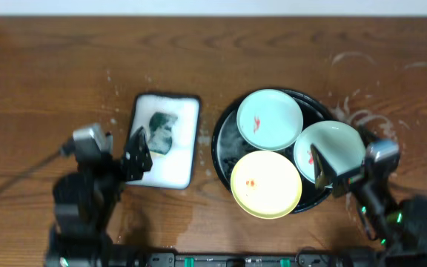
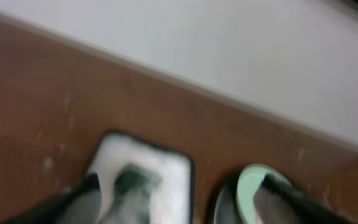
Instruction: Clean dirty plates on tray and stack at the side
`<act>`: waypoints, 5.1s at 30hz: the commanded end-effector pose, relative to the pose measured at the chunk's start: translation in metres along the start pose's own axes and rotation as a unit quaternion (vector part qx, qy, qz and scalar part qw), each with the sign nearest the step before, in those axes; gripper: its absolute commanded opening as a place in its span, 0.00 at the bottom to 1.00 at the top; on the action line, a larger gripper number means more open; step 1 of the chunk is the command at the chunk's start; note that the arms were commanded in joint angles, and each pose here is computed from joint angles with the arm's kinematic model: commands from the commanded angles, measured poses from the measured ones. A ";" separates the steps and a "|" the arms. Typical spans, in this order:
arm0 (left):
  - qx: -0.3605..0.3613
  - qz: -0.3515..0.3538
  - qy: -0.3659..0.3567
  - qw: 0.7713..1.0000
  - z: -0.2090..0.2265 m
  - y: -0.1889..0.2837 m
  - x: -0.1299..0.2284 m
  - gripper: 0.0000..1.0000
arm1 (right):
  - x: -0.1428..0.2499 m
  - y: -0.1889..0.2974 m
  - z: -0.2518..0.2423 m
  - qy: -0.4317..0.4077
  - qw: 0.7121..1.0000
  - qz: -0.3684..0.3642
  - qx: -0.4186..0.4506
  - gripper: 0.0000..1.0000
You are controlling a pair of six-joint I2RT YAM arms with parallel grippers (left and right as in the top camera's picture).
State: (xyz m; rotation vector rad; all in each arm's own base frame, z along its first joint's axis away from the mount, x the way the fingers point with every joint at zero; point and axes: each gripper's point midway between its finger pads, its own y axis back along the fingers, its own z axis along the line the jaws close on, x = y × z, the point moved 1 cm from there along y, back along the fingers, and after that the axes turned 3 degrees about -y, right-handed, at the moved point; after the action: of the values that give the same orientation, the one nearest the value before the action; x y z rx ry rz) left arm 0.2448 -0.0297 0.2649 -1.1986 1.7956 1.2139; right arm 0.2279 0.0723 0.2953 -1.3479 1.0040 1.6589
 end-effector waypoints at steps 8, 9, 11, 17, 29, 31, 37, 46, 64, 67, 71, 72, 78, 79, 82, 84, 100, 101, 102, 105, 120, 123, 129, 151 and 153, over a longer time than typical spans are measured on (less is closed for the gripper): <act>-0.054 0.232 -0.016 0.971 0.002 -0.065 0.001 0.82 | -0.024 -0.069 -0.013 -0.086 0.958 0.275 0.005 0.99; -0.059 0.252 -0.012 0.966 0.005 -0.069 0.010 0.82 | -0.021 -0.075 -0.011 -0.096 0.953 0.289 -0.005 0.99; -0.069 0.283 -0.007 0.957 0.011 -0.074 0.024 0.82 | -0.013 -0.087 -0.005 -0.115 0.943 0.310 -0.035 0.99; -0.071 0.420 -0.052 0.903 0.018 -0.088 0.090 0.78 | 0.004 -0.107 -0.001 -0.139 0.929 0.335 -0.070 0.99; -0.141 0.519 -0.123 0.834 0.067 -0.171 0.196 0.48 | 0.002 -0.110 -0.002 -0.136 0.932 0.328 -0.070 0.98; -0.142 0.522 -0.123 0.832 0.070 -0.178 0.206 0.28 | 0.002 -0.110 -0.002 -0.141 0.932 0.328 -0.069 0.98; -0.134 0.540 -0.113 0.824 0.066 -0.172 0.208 0.07 | 0.002 -0.110 -0.002 -0.141 0.932 0.328 -0.069 0.97; -0.113 0.454 -0.111 0.877 0.029 -0.158 0.119 0.57 | 0.002 -0.110 -0.002 -0.141 0.932 0.328 -0.068 0.97; -0.132 0.475 -0.121 0.862 0.065 -0.213 0.195 0.07 | 0.003 -0.109 -0.002 -0.148 0.929 0.332 -0.066 0.99; -0.125 0.455 -0.121 0.873 0.057 -0.212 0.176 0.07 | 0.003 -0.109 -0.002 -0.148 0.929 0.332 -0.066 0.99; -0.115 0.417 -0.123 0.893 0.043 -0.208 0.143 0.09 | 0.003 -0.109 -0.002 -0.148 0.929 0.332 -0.066 0.99; -0.112 0.406 -0.124 0.899 0.040 -0.206 0.134 0.37 | 0.003 -0.109 -0.002 -0.148 0.929 0.332 -0.066 0.99; -0.115 0.415 -0.123 0.894 0.036 -0.185 0.125 0.65 | 0.004 -0.108 -0.002 -0.149 0.929 0.334 -0.066 0.99; -0.117 0.424 -0.123 0.889 0.038 -0.182 0.128 0.66 | 0.004 -0.108 -0.002 -0.149 0.928 0.334 -0.066 0.99; -0.124 0.449 -0.122 0.877 0.042 -0.174 0.139 0.66 | 0.005 -0.107 -0.002 -0.150 0.927 0.337 -0.065 0.99; -0.127 0.459 -0.121 0.871 0.046 -0.172 0.148 0.66 | 0.006 -0.107 -0.002 -0.151 0.926 0.340 -0.065 0.99; -0.152 0.500 -0.118 0.845 0.070 -0.180 0.197 0.07 | 0.028 -0.107 -0.046 -0.110 0.924 0.361 0.062 0.56; -0.150 0.496 -0.118 0.847 0.066 -0.180 0.188 0.07 | 0.035 -0.109 -0.048 -0.111 0.921 0.368 0.066 0.51; -0.149 0.492 -0.118 0.849 0.063 -0.180 0.179 0.07 | 0.039 -0.111 -0.051 -0.111 0.918 0.374 0.070 0.47; -0.143 0.477 -0.119 0.859 0.049 -0.177 0.150 0.08 | 0.056 -0.123 -0.059 -0.113 0.908 0.394 0.079 0.42; 0.053 0.398 -0.086 0.912 -0.104 -0.174 0.098 0.07 | 0.201 -0.175 -0.101 -0.134 0.827 0.533 0.117 0.34; 0.077 0.375 -0.082 0.920 -0.129 -0.181 0.099 0.07 | 0.222 -0.178 -0.105 -0.139 0.815 0.549 0.120 0.32; 0.145 0.372 -0.011 0.917 -0.179 -0.202 0.111 0.07 | 0.251 -0.180 -0.107 -0.159 0.797 0.568 0.129 0.11; -0.006 0.493 -0.072 0.867 -0.126 -0.254 0.288 0.08 | 0.259 -0.173 -0.081 -0.147 0.779 0.598 0.119 0.01; -0.053 0.451 -0.145 0.879 -0.107 -0.264 0.262 0.08 | 0.259 -0.172 -0.081 -0.147 0.778 0.599 0.119 0.01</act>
State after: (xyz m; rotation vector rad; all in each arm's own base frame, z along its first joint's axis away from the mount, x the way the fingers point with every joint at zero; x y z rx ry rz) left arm 0.3607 -0.3272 0.0164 -0.0146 2.5257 1.4923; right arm 0.3870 0.0798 0.0158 -0.1318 1.9572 2.3342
